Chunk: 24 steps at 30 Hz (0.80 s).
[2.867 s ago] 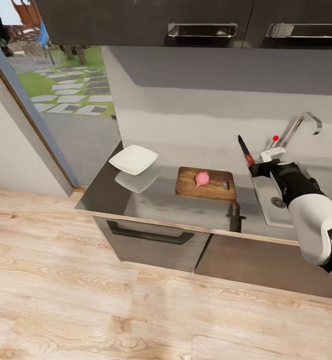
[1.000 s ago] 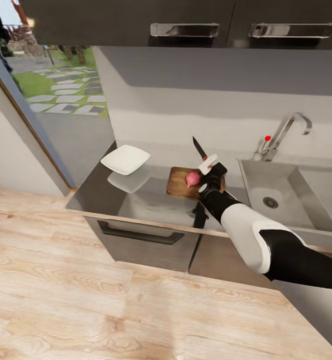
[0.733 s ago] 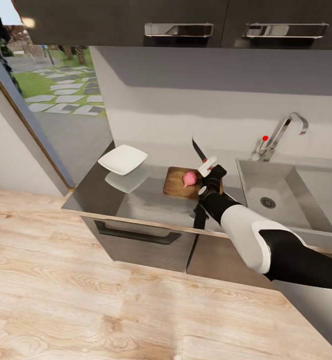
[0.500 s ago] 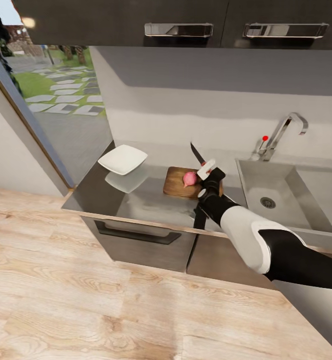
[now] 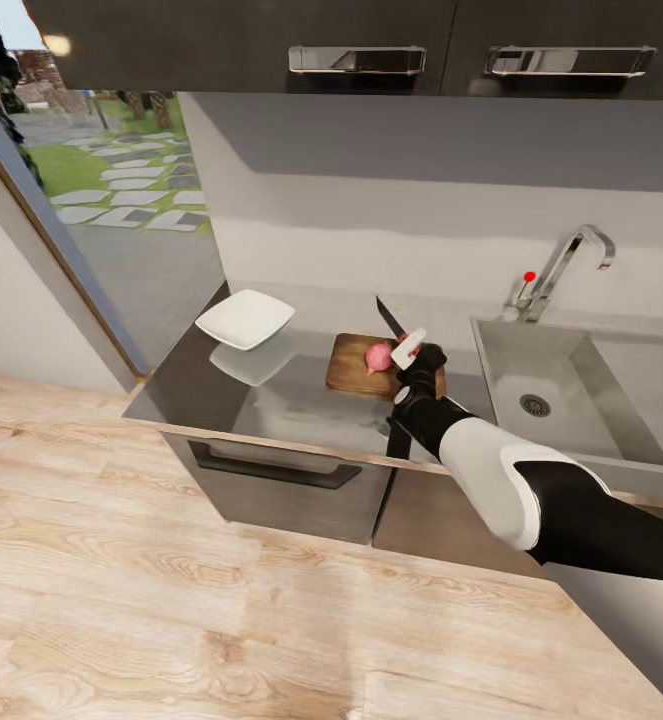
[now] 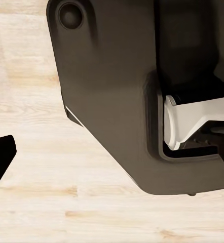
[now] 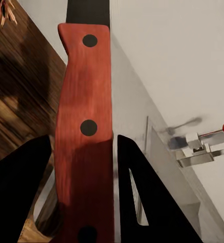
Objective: In the kitchen, take the Vidalia onion out of the sink, dice it on the chopping board with the paring knife, put the diced onion into the bowl on the countertop, then place both the paring knife and the chopping board into the sink.
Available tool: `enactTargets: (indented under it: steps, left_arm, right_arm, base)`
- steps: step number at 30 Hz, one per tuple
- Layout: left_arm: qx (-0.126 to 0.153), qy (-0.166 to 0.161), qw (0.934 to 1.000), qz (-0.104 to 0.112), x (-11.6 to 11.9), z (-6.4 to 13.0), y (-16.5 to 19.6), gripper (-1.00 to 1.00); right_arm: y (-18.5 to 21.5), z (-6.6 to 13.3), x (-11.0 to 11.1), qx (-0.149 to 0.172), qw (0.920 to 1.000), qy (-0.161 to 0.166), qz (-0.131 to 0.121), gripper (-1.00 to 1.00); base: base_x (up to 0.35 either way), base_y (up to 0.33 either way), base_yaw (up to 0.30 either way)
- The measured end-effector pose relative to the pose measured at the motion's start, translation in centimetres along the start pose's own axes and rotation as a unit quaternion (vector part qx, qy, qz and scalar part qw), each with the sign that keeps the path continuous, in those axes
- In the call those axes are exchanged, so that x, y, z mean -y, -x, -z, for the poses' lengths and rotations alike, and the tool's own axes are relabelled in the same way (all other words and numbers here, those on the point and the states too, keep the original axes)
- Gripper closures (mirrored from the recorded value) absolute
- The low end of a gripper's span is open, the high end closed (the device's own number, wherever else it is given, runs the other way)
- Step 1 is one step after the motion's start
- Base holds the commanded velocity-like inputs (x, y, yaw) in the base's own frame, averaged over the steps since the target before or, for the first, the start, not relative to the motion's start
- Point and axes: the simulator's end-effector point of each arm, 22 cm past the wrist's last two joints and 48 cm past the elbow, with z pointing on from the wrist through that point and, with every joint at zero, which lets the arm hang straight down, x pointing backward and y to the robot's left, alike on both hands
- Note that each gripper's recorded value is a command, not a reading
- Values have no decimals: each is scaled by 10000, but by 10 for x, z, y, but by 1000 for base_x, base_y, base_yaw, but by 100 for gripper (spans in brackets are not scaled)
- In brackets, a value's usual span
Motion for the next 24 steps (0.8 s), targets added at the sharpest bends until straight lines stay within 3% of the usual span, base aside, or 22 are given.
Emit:
enactTargets:
  steps: [24]
  left_arm:
    - [0,4,10000,-4,-1,0,0,-100]
  right_arm:
    - [-4,1,-7,-33,10000,73,26,100]
  base:
    - [0,0,0]
